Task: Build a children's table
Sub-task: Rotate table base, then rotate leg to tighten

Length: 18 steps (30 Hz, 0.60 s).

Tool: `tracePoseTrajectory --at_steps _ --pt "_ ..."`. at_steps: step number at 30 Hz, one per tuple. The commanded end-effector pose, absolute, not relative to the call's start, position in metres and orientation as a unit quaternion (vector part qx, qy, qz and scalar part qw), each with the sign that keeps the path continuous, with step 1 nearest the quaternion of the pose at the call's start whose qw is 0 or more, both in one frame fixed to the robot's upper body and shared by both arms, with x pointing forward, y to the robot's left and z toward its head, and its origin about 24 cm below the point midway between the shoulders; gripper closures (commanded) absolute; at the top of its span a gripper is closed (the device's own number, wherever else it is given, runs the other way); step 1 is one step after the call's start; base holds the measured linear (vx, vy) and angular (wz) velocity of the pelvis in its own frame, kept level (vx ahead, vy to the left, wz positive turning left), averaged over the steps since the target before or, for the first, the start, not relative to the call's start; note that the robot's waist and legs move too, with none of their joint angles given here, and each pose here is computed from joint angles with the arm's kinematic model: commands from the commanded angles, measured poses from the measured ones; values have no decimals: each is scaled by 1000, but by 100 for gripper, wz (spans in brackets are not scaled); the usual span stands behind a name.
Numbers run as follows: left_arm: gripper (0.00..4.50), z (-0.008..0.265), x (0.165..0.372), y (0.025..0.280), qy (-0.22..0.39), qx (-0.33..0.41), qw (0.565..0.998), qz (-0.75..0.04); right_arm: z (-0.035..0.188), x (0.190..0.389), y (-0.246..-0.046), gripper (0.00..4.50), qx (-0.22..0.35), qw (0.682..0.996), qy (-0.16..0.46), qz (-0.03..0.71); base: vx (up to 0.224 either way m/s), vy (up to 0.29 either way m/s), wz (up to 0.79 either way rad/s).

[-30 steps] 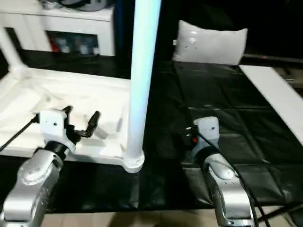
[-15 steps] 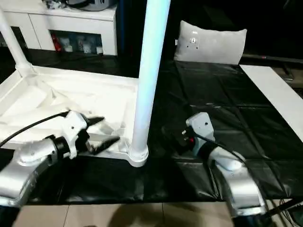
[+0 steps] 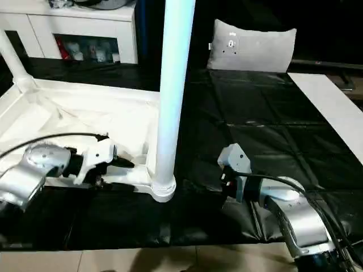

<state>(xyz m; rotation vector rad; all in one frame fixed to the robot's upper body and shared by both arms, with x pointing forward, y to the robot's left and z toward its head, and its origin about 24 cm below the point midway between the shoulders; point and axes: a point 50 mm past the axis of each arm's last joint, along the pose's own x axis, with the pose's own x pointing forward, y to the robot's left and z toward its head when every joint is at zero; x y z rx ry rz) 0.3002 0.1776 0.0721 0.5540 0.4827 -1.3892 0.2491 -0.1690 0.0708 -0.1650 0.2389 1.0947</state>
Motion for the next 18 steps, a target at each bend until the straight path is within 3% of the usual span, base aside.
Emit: tracePoseTrajectory --at_steps 1,3,18 --pt "149 72 303 174 218 258 694 -636 76 250 -169 0 -84 839 108 527 0 0 0" --pt "180 71 304 174 220 259 689 -640 77 249 -169 0 -83 836 109 531 0 0 0" --pt "281 67 307 173 221 245 674 -660 75 248 -162 0 -73 821 117 554 0 0 0"
